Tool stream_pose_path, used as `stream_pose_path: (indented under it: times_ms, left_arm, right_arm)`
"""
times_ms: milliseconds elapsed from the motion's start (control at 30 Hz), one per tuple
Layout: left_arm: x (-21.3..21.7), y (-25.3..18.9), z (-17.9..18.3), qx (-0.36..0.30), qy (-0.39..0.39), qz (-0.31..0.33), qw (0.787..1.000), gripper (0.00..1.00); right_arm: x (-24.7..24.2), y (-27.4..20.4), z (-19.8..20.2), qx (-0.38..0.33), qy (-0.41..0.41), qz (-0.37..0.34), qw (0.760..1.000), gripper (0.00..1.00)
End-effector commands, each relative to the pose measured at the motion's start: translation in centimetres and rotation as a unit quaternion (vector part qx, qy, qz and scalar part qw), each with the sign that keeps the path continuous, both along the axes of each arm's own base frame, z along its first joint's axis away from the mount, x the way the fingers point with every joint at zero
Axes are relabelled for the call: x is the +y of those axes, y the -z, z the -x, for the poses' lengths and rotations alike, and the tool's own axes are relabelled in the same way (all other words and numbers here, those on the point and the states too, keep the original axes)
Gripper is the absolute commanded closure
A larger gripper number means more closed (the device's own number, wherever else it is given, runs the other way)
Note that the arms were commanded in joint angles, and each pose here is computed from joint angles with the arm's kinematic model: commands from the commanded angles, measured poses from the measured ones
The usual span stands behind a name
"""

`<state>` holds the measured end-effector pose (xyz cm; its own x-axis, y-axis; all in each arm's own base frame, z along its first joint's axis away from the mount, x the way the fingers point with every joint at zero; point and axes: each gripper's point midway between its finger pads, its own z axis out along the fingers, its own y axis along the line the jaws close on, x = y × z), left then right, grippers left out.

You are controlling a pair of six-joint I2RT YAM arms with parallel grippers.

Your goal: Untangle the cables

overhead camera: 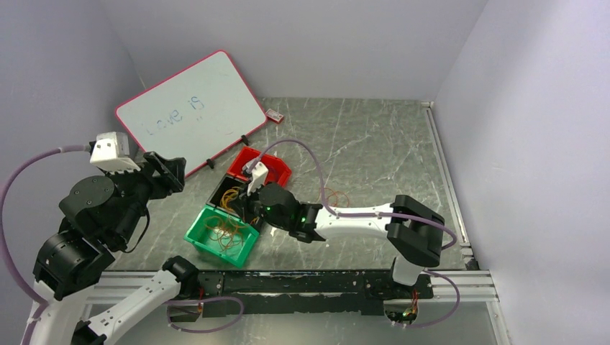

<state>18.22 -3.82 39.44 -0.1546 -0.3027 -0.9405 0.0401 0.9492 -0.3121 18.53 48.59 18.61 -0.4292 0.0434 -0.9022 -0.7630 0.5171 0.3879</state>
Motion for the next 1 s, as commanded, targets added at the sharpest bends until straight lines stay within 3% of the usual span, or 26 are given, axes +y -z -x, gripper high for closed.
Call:
stream_pose_path:
  times_ms: [0,300,433,967]
  left_arm:
    - [-0.7,-0.3,-0.3,-0.008,0.014,-0.001,1.0,0.24]
    - [-0.9,0.0,-0.3,-0.003,0.02,0.0,1.0,0.24]
    - [-1.0,0.0,-0.2,-0.002,0.021,0.001,1.0,0.24]
    - [-1.4,0.3,-0.3,0.001,0.029,0.001,1.0,0.24]
  right_arm:
    - [-0.6,-0.8,-1.8,-0.015,0.046,0.021,0.999,1.0]
    - [4.3,0.3,2.3,-0.028,-0.091,0.035,0.995,1.0]
    - [5.4,2.4,2.9,-0.024,-0.104,0.061,0.992,1.0]
    - [2.4,5.3,-1.3,-0.042,0.022,0.157,0.987,1.0]
